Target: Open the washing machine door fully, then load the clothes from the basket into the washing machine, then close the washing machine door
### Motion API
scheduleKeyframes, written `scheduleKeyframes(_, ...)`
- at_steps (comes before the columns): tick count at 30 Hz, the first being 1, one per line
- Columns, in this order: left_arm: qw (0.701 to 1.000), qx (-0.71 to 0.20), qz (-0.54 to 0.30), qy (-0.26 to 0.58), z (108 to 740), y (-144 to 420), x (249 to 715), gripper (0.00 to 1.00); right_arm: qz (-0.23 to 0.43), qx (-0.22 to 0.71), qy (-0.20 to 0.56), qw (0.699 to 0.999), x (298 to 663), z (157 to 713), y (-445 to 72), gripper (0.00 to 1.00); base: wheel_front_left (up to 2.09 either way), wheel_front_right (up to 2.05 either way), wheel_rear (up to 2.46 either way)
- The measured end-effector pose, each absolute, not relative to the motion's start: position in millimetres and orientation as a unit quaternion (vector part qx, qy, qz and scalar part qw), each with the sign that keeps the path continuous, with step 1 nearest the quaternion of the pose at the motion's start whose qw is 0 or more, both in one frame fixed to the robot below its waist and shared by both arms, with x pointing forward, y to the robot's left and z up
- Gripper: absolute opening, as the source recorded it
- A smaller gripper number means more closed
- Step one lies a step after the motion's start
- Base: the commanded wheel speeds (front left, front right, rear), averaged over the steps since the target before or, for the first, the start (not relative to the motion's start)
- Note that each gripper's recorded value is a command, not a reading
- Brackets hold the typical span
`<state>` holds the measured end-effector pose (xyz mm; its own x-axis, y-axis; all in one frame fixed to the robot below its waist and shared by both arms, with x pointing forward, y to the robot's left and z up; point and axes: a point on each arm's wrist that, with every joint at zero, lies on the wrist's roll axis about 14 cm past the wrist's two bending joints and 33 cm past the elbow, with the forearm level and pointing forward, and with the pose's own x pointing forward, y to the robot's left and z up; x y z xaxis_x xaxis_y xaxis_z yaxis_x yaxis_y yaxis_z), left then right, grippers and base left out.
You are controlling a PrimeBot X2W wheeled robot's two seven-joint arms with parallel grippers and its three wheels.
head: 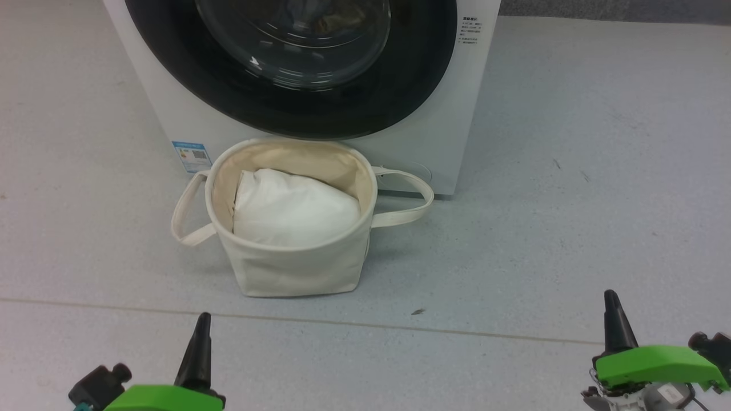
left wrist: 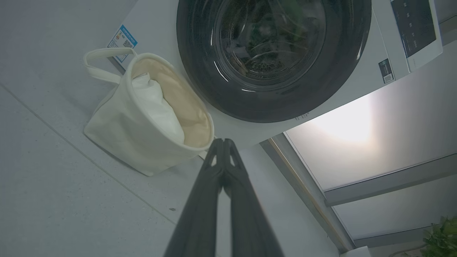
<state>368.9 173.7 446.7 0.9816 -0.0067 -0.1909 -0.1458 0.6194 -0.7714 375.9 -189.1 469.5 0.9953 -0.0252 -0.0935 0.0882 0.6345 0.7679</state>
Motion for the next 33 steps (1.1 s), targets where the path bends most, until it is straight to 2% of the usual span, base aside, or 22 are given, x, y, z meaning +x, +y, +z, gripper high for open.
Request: scheduleKeyframes(33, 0.802, -0.592, 0.042, 0.070, 460.0, 180.4, 373.0, 0.00, -0.049, 0.589, 0.036, 0.806, 372.4, 469.1, -198.6, 0.00, 0.00, 0.00, 0.00)
